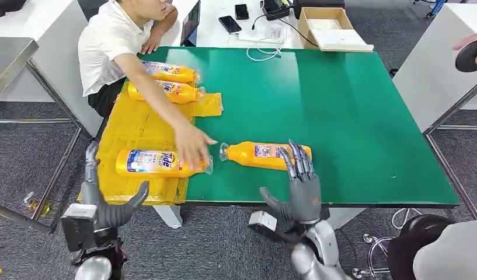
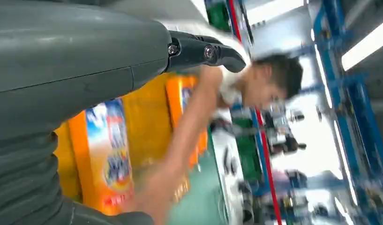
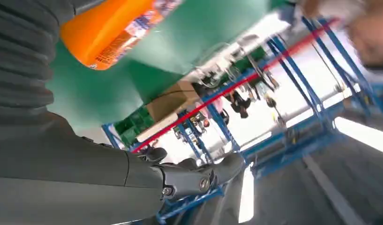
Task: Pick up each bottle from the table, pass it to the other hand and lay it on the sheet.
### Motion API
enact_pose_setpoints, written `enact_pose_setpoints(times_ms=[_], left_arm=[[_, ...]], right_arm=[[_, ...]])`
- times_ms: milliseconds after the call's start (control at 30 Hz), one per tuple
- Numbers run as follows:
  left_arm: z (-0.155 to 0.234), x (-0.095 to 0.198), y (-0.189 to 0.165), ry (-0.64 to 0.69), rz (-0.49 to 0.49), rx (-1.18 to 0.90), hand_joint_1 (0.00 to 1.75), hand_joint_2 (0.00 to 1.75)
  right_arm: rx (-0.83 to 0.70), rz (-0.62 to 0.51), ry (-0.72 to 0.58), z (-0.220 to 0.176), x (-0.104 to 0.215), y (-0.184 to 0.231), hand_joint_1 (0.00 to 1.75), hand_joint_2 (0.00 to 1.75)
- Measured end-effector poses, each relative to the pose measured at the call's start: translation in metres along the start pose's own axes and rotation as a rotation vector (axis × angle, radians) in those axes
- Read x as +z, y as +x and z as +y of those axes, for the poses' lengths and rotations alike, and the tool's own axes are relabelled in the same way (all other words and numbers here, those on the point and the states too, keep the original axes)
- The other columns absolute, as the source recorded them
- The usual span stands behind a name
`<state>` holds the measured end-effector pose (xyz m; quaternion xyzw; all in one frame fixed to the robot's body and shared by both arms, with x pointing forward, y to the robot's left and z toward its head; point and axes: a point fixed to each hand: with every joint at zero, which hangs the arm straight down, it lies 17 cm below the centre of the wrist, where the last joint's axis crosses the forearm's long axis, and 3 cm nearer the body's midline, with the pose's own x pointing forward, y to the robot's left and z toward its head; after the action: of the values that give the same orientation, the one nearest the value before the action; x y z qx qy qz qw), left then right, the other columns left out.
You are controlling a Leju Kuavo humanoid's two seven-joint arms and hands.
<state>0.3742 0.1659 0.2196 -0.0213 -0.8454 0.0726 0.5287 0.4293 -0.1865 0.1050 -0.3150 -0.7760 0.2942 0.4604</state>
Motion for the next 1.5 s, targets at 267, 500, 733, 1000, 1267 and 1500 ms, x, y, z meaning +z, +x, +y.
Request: enact_pose_setpoints(times_ms=[267,500,733,1000,1267,1500], left_arm=[[-0.021,-0.004,-0.006,-0.058,0.014,0.013,0.0,1.75],[-0.034,-0.005,-0.013,-0.102,0.031,0.016,0.0,1.75],[-0.037,-0.005,-0.016,-0.111,0.037,0.015,0.0,1.75],[-0.049,-0.001,-0.018,-0.149,0.05,0.007,0.0,1.75],[-0.062,0.003,-0.018,-0.19,0.056,0.02,0.0,1.75],[-0.069,0.002,-0.018,-0.213,0.055,0.028,0.0,1.75]], right_arm=[[0.157,0.127,0.139,0.021,-0.015,-0.074,0.0,1.75],[0.232,0.211,0.215,0.024,-0.024,-0.116,0.0,1.75],[0.254,0.25,0.251,0.026,-0.022,-0.132,0.0,1.75],[0.349,0.448,0.339,0.028,-0.011,-0.172,0.0,1.75],[0.334,0.515,0.441,0.037,-0.006,-0.186,0.0,1.75],[0.334,0.479,0.45,0.039,-0.016,-0.18,0.0,1.75]])
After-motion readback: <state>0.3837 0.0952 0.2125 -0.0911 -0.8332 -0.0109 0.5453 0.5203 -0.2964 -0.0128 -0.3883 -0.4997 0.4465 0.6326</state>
